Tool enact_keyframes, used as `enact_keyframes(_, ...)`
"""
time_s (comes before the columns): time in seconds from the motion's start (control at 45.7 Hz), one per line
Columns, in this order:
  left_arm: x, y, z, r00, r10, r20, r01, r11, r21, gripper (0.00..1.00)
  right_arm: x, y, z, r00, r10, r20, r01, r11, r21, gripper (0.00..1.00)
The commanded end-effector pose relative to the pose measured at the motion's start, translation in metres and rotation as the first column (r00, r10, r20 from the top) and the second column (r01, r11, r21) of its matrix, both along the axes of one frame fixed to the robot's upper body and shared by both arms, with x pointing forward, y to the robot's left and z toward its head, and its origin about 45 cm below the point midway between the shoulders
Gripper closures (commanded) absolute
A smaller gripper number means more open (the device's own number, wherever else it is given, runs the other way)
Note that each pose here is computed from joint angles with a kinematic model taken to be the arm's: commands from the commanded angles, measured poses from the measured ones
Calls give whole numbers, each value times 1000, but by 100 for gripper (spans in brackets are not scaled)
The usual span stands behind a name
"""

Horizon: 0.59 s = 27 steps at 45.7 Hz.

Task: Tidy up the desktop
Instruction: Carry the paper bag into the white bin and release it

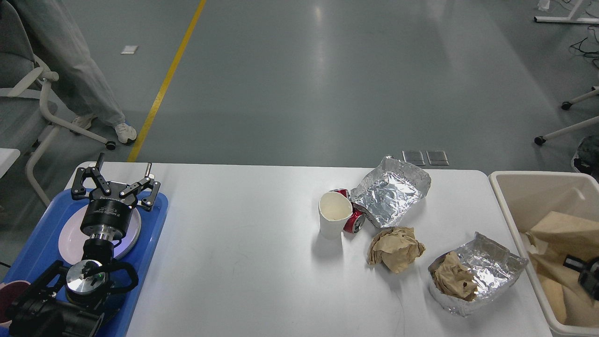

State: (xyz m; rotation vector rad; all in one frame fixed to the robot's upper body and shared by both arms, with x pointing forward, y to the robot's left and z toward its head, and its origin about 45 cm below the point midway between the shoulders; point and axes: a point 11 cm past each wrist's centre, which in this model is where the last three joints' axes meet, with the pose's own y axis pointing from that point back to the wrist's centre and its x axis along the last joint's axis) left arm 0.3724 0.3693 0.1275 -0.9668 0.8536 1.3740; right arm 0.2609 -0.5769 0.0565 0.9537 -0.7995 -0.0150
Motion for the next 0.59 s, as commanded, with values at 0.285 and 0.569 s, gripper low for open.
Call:
enact_keyframes(0.285, 0, 0, 0, 1000, 0, 0, 0, 1000, 0, 4, -24, 17, -33, 999, 0, 32, 0, 1000, -3, 100)
enact_keyframes(0.569, 0, 0, 0, 1000, 0, 0, 0, 1000, 0, 4, -23, 10, -28, 999, 15, 50, -13, 999, -39, 12)
